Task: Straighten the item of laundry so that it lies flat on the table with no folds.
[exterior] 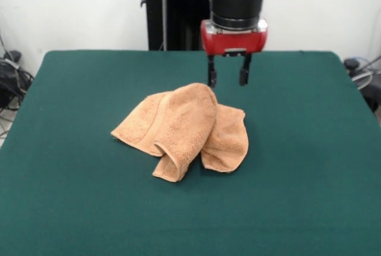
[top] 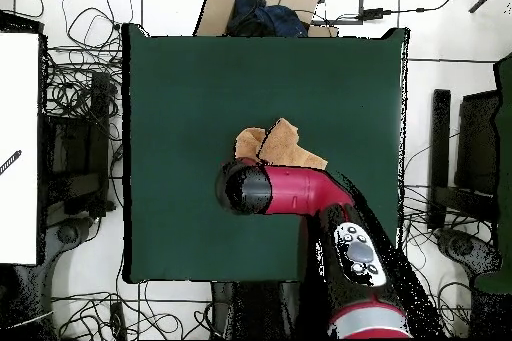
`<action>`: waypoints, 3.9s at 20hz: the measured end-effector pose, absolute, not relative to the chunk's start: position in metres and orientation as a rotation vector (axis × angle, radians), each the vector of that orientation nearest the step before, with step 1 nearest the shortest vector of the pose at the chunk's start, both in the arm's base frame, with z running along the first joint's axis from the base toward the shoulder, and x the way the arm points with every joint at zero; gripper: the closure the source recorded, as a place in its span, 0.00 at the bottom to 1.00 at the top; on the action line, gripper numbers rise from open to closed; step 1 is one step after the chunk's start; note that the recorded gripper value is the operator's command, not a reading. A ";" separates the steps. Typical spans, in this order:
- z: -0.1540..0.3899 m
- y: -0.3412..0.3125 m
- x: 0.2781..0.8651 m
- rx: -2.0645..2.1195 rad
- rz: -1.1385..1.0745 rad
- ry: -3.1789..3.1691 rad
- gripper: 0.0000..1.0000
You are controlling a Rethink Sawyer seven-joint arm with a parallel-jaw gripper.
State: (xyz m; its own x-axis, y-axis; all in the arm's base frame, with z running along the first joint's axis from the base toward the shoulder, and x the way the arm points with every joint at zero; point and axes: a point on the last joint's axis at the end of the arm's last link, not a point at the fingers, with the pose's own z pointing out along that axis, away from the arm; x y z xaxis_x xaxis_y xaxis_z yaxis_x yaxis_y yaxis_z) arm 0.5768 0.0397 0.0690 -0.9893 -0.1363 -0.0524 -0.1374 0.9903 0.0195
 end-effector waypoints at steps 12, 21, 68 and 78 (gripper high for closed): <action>0.044 0.083 0.569 -0.266 0.082 3.076 0.00; 0.015 0.082 0.554 -0.235 0.123 3.134 0.00; -0.048 0.083 0.518 -0.222 0.111 3.160 0.00; -0.048 0.083 0.518 -0.221 0.110 3.160 0.00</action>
State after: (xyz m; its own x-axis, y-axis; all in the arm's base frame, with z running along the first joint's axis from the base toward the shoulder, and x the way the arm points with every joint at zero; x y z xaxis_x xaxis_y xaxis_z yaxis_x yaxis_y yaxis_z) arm 0.5179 0.0830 -0.0480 -0.9898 -0.1403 0.0230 -0.1383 0.9878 0.0711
